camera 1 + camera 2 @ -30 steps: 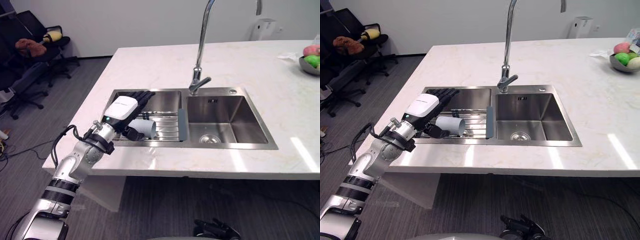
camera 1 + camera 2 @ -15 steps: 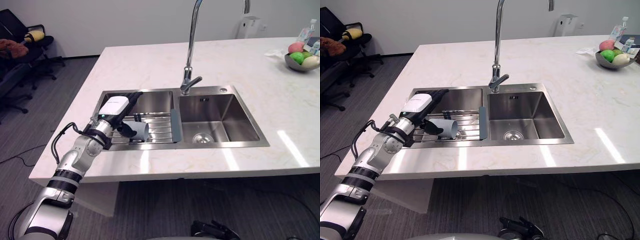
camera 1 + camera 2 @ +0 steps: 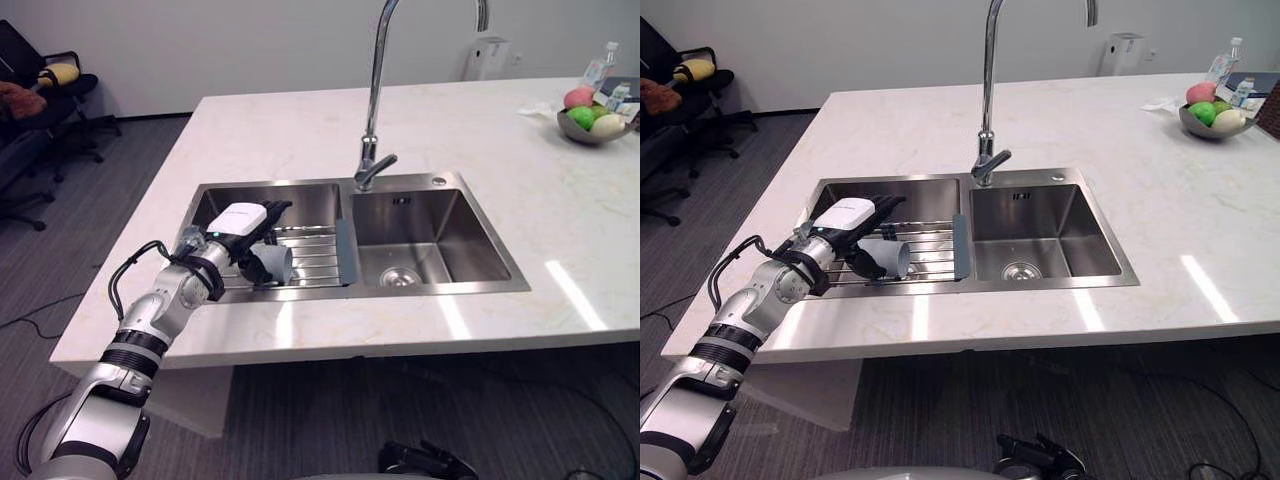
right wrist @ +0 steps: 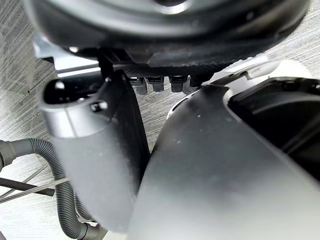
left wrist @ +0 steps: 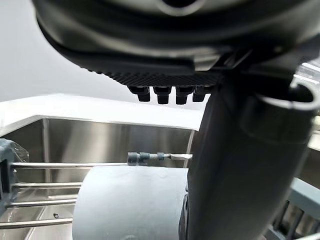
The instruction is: Walk over to the sink, pick up the cup, carry it to the dishwasher, place the cup inside the dishwasher, then close the dishwasher door
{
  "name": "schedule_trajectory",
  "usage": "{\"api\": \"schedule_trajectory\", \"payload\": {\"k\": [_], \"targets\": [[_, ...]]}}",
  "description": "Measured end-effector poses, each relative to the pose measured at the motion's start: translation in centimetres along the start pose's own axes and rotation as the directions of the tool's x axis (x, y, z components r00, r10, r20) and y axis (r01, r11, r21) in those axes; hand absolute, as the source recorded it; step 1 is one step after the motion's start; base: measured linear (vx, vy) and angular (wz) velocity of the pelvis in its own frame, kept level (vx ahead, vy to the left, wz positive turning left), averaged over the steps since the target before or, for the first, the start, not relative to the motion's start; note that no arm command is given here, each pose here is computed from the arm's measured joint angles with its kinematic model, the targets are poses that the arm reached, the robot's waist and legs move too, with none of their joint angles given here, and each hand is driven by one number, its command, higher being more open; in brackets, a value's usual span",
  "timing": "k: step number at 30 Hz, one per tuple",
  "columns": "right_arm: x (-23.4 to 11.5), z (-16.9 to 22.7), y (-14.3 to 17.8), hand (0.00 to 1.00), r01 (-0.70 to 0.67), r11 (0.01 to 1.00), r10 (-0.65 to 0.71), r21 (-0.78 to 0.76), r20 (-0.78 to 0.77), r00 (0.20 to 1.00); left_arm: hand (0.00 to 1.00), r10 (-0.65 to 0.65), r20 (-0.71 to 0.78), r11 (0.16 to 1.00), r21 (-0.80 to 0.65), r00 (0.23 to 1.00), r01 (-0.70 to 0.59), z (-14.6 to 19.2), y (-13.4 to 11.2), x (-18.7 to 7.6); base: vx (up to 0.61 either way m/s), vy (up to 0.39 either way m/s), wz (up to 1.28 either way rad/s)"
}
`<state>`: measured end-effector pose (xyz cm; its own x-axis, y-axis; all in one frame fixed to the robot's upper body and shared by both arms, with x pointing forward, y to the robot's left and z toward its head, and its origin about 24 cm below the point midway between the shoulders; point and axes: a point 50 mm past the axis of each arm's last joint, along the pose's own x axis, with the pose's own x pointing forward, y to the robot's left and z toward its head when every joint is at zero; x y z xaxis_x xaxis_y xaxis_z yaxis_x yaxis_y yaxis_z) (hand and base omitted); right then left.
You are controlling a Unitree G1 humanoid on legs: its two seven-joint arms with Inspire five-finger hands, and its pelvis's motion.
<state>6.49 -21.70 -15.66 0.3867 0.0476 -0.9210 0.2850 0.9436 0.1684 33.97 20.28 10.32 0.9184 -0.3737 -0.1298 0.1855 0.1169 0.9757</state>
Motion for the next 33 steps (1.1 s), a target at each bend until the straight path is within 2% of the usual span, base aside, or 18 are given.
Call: {"api": "schedule_trajectory", "payload": {"k": [9,20,26,33], "targets": [[0.0,0.1,0.0,1.00,-0.013,1.000,0.013,-0.005,0.005,1.000,1.00,-0.122,-0.001,0.993,0.008,0.993,0.122,-0.6,1.0,0.6,-0.03,-0.016,-0.06],[0.0,0.2,0.0,1.00,-0.020,1.000,0.020,-0.024,0.005,1.000,1.00,-0.253,-0.042,0.967,-0.025,0.967,0.252,-1.4,0.7,0.6,-0.02,-0.013,-0.04],[0.0,0.4,0.1,1.00,-0.026,0.999,0.026,-0.026,0.010,1.000,1.00,-0.316,-0.157,0.945,-0.140,0.936,0.295,-3.8,0.3,0.4,-0.03,-0.025,-0.07],[0.0,0.6,0.1,1.00,-0.033,0.999,0.033,-0.029,0.012,0.999,1.00,-0.325,-0.224,0.929,-0.255,0.919,0.267,-5.2,-0.5,0.0,-0.02,-0.021,-0.04]]}}
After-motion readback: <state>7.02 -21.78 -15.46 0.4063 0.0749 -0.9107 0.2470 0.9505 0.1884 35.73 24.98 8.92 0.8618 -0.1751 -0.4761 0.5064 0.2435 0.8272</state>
